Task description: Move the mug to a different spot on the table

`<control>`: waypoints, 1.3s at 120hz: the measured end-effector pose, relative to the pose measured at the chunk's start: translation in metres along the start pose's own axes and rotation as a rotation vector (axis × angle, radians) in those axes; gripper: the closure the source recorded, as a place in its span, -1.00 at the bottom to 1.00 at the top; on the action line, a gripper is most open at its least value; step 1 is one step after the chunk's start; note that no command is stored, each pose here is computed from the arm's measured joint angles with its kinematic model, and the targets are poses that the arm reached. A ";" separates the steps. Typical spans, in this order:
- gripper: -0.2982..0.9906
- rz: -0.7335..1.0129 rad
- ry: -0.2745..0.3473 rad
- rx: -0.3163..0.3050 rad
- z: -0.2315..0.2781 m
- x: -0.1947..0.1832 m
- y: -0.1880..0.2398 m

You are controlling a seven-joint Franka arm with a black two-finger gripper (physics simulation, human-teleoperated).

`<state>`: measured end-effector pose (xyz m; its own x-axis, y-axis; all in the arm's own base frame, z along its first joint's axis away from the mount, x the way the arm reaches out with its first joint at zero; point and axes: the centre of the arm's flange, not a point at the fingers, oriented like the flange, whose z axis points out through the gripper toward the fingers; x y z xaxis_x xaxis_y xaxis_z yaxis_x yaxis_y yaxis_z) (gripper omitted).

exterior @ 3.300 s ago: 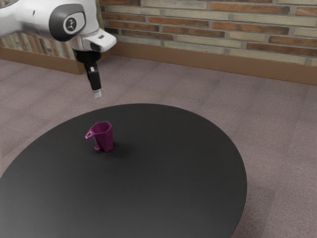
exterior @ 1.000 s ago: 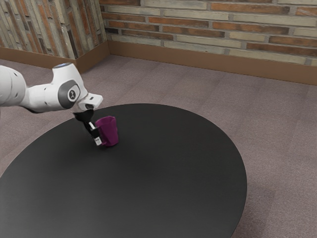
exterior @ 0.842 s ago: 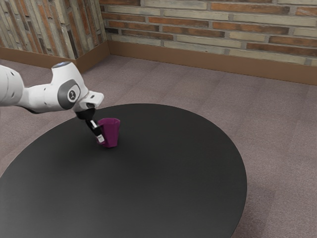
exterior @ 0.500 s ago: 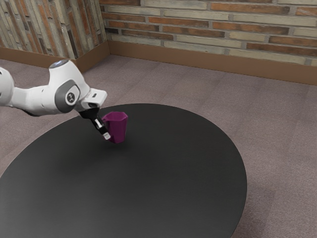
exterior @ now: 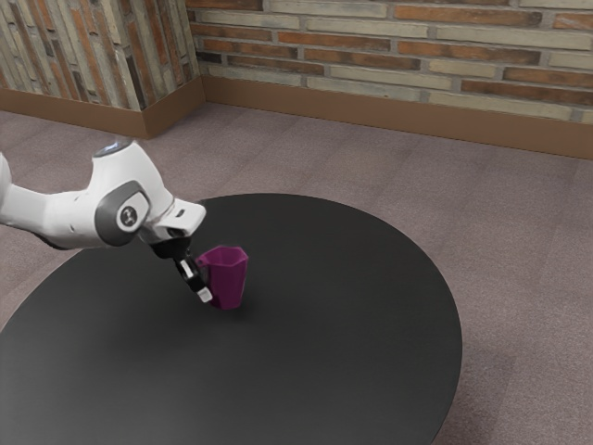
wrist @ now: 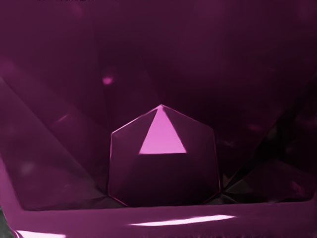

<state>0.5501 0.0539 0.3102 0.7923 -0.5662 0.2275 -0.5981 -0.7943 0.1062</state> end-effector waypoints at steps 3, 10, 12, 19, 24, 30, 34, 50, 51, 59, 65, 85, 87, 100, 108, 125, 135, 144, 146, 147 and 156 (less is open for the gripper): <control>0.61 -0.001 0.002 -0.004 0.000 -0.002 0.002; 0.61 0.000 0.003 -0.017 0.002 -0.006 0.009; 0.61 0.001 0.002 -0.021 0.004 -0.007 0.011; 0.61 0.003 -0.006 -0.033 0.009 -0.011 0.017; 0.61 0.002 -0.010 -0.039 0.012 -0.014 0.020; 0.61 -0.002 -0.008 -0.044 0.011 -0.018 0.022; 0.61 -0.006 -0.006 -0.045 0.011 -0.020 0.022; 0.36 -0.009 -0.003 -0.055 0.012 -0.022 0.022; 0.33 -0.009 -0.002 -0.056 0.012 -0.022 0.022; 0.10 -0.006 -0.002 -0.062 0.012 -0.023 0.022; -0.03 -0.005 -0.001 -0.061 0.011 -0.024 0.020; -0.31 -0.014 0.002 -0.051 0.003 -0.034 0.009; -0.33 -0.012 0.006 -0.050 0.001 -0.033 0.009; -0.41 0.010 0.035 -0.036 -0.017 -0.028 0.010; -0.45 0.026 0.050 -0.029 -0.025 -0.023 0.013; -0.49 0.065 0.075 -0.014 -0.040 -0.010 0.020; -0.51 0.093 0.101 0.009 -0.057 0.005 0.020; -0.52 0.123 0.119 0.042 -0.076 0.019 0.016; -0.52 0.128 0.123 0.050 -0.081 0.022 0.014; -0.52 0.130 0.124 0.053 -0.083 0.023 0.014; -0.52 0.154 0.127 0.083 -0.104 0.034 0.007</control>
<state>0.5601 0.0522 0.4193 0.6676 -0.6543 0.3554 -0.6950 -0.7188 -0.0179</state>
